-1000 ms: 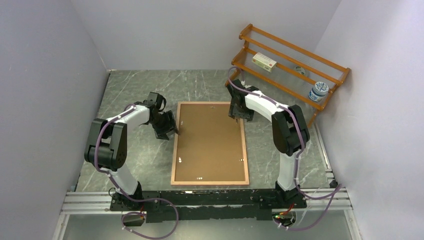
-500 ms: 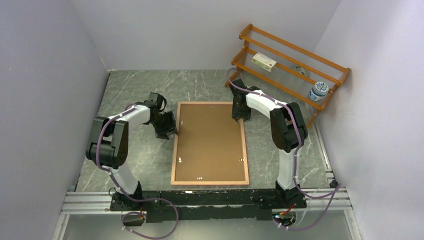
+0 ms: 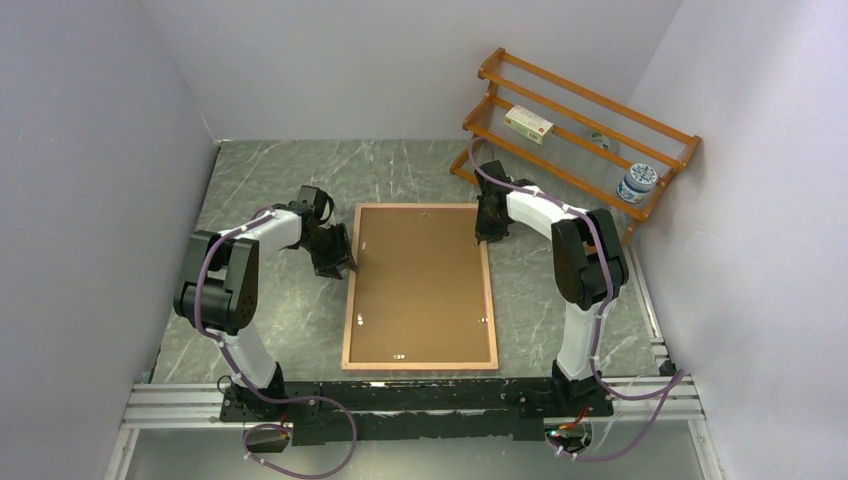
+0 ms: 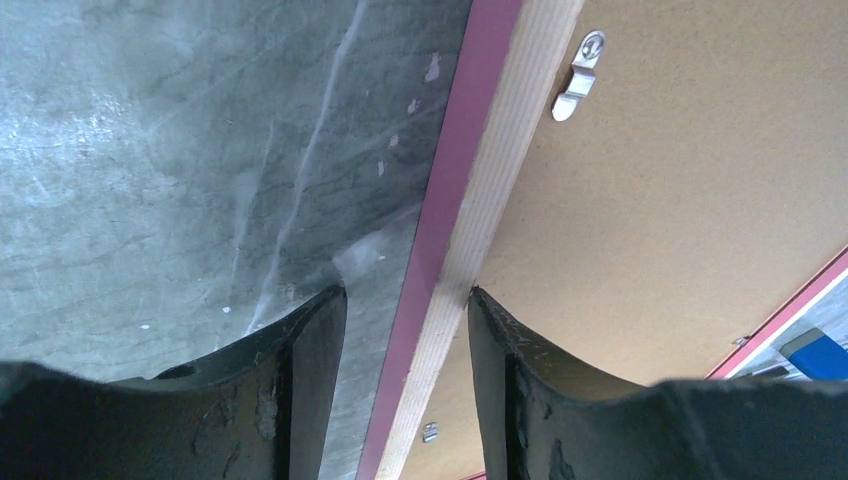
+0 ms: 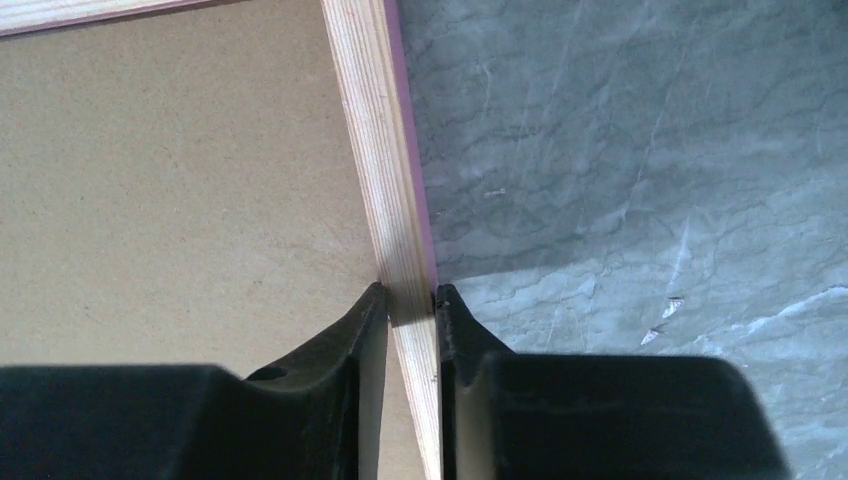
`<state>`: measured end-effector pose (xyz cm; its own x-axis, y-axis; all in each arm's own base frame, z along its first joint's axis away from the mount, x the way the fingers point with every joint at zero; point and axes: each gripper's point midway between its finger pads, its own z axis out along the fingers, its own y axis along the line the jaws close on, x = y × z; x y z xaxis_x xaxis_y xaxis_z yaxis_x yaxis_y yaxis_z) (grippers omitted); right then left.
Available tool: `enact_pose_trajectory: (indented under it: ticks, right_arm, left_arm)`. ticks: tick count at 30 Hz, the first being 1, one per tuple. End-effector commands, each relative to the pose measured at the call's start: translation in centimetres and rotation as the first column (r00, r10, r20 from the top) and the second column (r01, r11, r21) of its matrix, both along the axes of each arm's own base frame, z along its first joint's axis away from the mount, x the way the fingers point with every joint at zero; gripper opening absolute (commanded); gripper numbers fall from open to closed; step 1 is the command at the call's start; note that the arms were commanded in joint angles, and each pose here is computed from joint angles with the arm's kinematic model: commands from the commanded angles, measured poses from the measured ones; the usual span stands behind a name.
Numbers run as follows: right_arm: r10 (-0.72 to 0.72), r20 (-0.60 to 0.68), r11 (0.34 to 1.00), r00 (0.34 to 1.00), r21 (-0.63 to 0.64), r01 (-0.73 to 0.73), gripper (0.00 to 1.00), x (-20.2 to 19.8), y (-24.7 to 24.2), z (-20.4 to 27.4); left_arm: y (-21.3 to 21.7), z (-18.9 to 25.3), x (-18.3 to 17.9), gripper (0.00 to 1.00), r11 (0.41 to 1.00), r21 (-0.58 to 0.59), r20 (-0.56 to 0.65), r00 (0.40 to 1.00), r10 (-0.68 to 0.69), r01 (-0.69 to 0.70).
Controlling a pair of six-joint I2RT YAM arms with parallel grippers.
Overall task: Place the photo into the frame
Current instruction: Install the photo frame at the center of the board.
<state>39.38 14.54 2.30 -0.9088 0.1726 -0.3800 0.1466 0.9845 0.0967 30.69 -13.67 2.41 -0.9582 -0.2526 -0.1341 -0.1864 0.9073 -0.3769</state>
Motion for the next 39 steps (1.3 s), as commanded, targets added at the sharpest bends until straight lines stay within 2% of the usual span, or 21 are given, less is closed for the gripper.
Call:
enact_pose_trajectory:
  ticks: [1,4,7,12,17,23,33,36,39]
  right_arm:
    - [0.036,-0.067,0.999,0.997,0.036,-0.034,0.15,-2.3,0.7,-1.8]
    - [0.043,-0.048,0.997,0.998,0.062,-0.040,0.09,-2.5,1.0,-1.4]
    - [0.030,-0.018,0.997,0.999,0.076,-0.029,0.10,-2.3,1.1,-0.7]
    - [-0.022,0.010,0.999,1.000,0.048,0.022,0.38,-1.1,0.6,0.5]
    - [-0.096,-0.044,0.995,0.994,-0.010,0.095,0.45,-1.3,-0.3,-0.3]
    - [-0.171,-0.092,0.985,0.981,-0.051,0.167,0.45,-3.2,-1.4,-0.8]
    - [-0.183,-0.158,0.983,0.970,-0.048,0.177,0.42,-6.0,-0.4,-1.5]
    - [-0.191,-0.163,0.982,0.968,-0.047,0.185,0.36,-6.4,-0.1,-1.8]
    - [-0.193,-0.161,0.981,0.968,-0.055,0.186,0.24,-6.4,0.1,-2.0]
  left_arm:
    - [-0.2,0.0,0.9,0.53,1.000,-0.008,0.021,1.000,-0.006,0.006]
    - [-0.3,0.0,0.7,0.53,1.000,-0.012,0.017,1.000,-0.004,0.004]
    - [-0.2,0.2,0.8,0.53,1.000,-0.009,0.026,1.000,-0.002,0.002]
    - [0.3,0.2,1.0,0.55,1.000,0.022,0.027,1.000,0.010,-0.011]
    - [0.6,0.0,0.7,0.55,0.999,0.039,0.009,1.000,0.023,-0.023]
    - [0.3,-0.2,0.3,0.52,1.000,0.019,-0.003,1.000,0.024,-0.024]
    - [-0.5,-0.4,0.2,0.48,0.999,-0.028,-0.012,1.000,0.019,-0.019]
    - [-0.8,-0.4,0.2,0.47,0.999,-0.046,-0.012,1.000,0.012,-0.013]
    - [-1.1,-0.4,0.2,0.46,0.998,-0.064,-0.008,1.000,0.005,-0.006]
